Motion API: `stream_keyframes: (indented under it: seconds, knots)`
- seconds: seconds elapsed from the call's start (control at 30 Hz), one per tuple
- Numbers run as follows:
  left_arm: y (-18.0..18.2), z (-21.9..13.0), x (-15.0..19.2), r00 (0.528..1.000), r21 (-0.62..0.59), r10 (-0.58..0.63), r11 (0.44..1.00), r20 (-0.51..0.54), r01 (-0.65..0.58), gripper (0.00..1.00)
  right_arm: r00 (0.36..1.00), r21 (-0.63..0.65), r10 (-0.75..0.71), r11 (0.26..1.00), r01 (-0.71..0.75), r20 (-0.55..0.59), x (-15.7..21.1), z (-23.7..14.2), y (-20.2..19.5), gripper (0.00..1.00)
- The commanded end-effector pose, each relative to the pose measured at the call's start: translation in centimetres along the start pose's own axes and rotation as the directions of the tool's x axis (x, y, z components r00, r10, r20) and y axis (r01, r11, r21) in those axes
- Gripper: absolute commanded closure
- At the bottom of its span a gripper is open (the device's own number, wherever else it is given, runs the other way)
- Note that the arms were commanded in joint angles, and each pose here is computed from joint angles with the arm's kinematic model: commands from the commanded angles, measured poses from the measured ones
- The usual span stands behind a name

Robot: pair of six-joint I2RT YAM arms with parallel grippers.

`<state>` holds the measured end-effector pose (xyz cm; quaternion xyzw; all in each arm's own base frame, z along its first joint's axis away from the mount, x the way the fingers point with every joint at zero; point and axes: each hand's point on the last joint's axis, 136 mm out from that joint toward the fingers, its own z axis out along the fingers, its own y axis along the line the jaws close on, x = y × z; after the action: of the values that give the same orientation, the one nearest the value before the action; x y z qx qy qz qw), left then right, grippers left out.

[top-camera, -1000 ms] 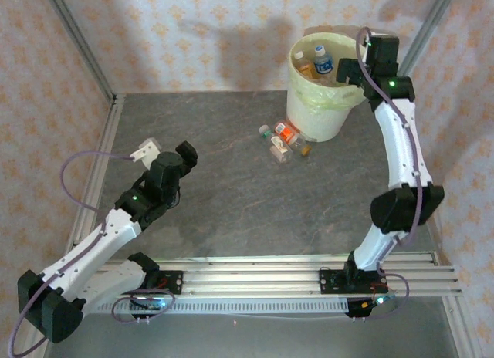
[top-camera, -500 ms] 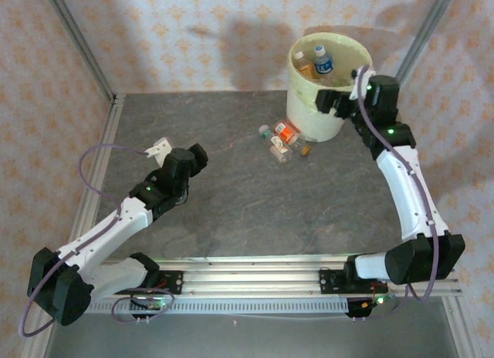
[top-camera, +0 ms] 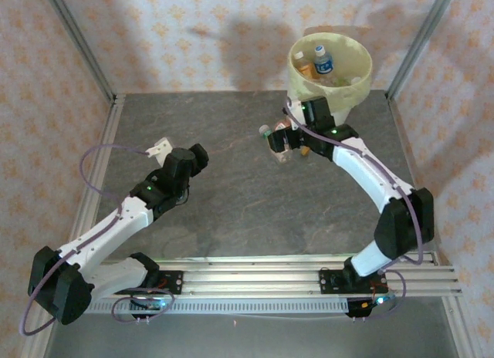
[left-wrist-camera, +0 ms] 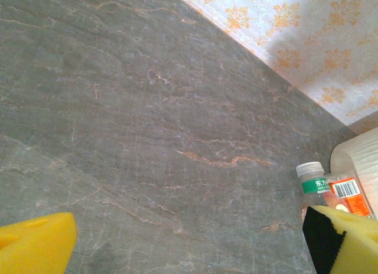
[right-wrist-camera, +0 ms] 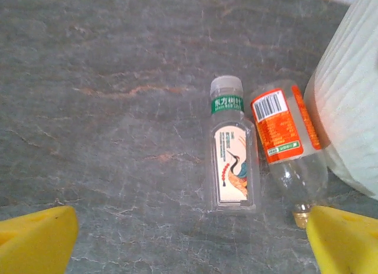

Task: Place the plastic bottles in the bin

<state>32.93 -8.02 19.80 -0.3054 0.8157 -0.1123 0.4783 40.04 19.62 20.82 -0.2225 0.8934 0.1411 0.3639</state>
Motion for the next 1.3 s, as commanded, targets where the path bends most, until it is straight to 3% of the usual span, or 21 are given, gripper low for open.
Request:
stream_keyframes:
  seconds: [0.0,0.07,0.2,0.6,0.97,1.27]
  knots:
    - [-0.7,-0.2,-1.5,0.999,0.006,-0.029,1.000,0.035,0.029,0.00,0.997,0.068,0.029,0.997,-0.024,-0.066,1.6,2.0,-0.9,0.01]
    - [-0.5,-0.2,-1.3,0.999,0.000,-0.028,1.000,0.035,0.028,0.00,0.994,0.127,0.072,0.990,-0.061,-0.084,2.8,3.4,-1.9,0.01]
    - [-0.5,0.1,-1.1,0.999,-0.003,-0.030,1.000,0.030,0.030,0.00,0.983,0.114,0.114,0.989,-0.098,-0.142,4.5,6.1,-1.5,0.02]
    - [-0.5,0.6,-0.6,1.000,-0.014,-0.022,1.000,0.009,0.022,0.00,0.965,0.186,0.063,0.982,-0.015,-0.253,6.4,12.3,-2.5,0.03]
    - [-0.4,0.8,-0.4,1.000,-0.023,-0.014,1.000,0.005,0.014,0.00,0.967,0.222,0.082,0.975,-0.028,-0.242,4.5,14.6,-3.3,0.04]
    - [-0.4,1.0,-0.3,1.000,-0.027,-0.006,1.000,-0.003,0.006,0.00,0.954,0.182,0.168,0.976,-0.124,-0.248,4.5,16.9,-2.0,0.16]
